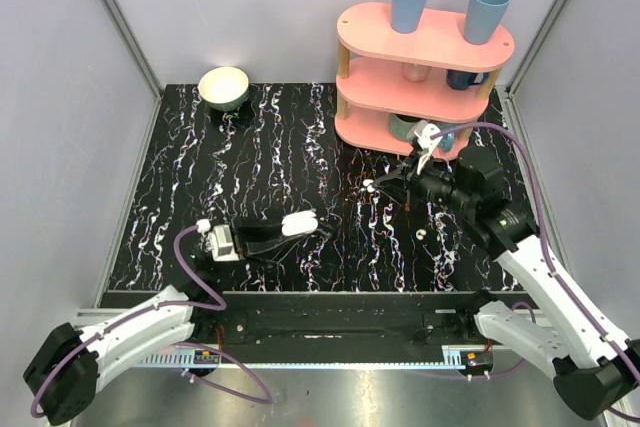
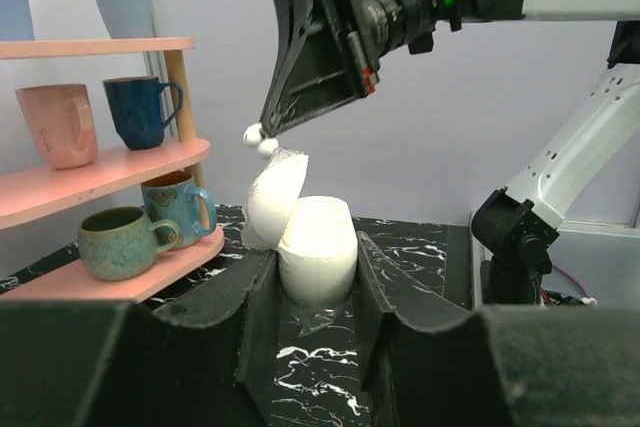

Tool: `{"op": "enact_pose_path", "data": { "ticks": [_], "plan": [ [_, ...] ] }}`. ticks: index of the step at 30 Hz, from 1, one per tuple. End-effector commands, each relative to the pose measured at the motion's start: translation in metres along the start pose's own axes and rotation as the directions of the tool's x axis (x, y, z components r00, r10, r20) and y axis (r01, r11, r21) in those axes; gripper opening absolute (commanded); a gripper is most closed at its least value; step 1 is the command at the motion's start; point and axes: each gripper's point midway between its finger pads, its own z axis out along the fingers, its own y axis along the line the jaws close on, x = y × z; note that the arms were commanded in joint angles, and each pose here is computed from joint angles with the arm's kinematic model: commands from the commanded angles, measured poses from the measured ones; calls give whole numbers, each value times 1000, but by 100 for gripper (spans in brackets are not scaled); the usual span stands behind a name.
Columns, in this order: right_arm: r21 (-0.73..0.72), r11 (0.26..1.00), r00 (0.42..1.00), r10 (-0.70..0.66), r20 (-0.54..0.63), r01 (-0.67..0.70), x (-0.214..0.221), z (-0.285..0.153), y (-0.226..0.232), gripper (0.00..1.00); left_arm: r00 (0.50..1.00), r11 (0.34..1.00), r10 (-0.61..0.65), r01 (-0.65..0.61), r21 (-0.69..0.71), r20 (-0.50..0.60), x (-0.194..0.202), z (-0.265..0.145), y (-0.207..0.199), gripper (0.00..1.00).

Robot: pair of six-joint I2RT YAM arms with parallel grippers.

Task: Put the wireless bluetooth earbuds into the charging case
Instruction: Insert the left earbud into the left side groove of the charging case.

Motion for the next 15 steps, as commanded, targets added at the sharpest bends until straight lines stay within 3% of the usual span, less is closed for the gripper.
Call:
{"op": "enact_pose_path", "data": {
  "ticks": [1,15],
  "plan": [
    [-127,981,986,-139,89,149,-30,-12,30,0,998,999,0,-2,39,62,-22,11,-5,0],
    [-367,864,939,-311,147,343,-43,-25,98,0,998,993,-58,57,105,2,-9,23,-11,0]
  ]
}}
